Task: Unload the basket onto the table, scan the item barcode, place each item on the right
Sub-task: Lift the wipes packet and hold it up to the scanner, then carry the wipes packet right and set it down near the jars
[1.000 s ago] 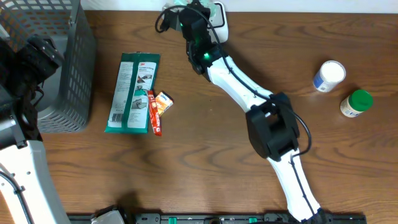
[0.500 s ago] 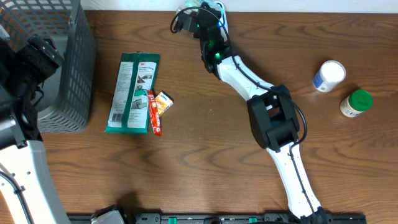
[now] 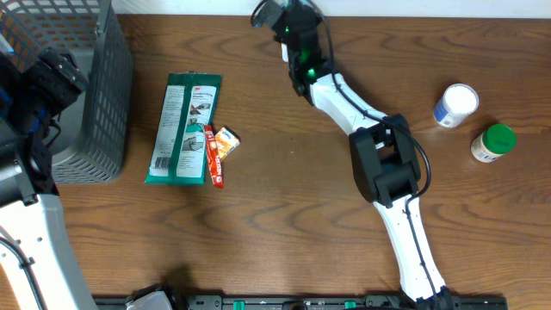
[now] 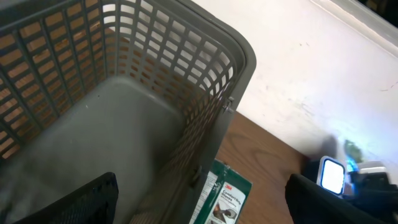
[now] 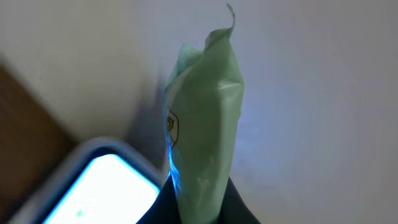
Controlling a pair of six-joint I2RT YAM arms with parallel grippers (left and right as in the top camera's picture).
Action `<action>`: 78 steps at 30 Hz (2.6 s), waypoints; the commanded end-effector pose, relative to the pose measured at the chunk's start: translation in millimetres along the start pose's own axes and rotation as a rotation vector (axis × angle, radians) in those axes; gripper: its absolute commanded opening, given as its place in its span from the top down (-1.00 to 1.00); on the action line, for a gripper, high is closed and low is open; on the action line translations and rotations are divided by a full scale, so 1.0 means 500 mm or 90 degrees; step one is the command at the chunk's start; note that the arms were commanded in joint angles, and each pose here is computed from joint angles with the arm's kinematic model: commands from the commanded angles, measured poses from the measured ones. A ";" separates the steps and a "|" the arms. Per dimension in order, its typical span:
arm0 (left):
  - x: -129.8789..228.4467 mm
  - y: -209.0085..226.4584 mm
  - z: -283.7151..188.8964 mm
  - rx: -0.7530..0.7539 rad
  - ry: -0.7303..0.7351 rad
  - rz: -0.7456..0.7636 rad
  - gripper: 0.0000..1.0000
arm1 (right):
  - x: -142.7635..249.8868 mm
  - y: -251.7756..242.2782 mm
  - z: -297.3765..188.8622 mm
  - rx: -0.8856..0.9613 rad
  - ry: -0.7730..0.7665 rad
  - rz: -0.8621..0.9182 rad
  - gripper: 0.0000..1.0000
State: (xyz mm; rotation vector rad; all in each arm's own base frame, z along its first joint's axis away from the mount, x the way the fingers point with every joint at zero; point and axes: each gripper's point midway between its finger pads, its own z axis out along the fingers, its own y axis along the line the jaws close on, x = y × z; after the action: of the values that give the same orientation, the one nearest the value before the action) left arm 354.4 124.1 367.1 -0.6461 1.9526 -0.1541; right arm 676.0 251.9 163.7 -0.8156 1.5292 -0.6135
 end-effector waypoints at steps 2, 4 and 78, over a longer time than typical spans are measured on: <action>-0.001 -0.003 -0.003 0.006 -0.001 0.001 -0.73 | -0.046 -0.098 -0.020 0.063 -0.012 0.099 0.98; -0.001 -0.003 -0.003 0.006 -0.001 0.001 -0.73 | -0.096 -0.148 -0.052 0.062 -0.023 0.148 0.98; -0.001 -0.003 -0.003 0.006 -0.001 0.001 -0.74 | 0.607 0.026 -0.606 -0.275 0.743 0.366 0.98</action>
State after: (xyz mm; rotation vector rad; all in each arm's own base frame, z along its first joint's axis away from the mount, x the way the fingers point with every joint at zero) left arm 354.4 124.1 367.1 -0.6461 1.9526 -0.1541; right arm 363.9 37.1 0.7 -0.3616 2.9121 -0.0130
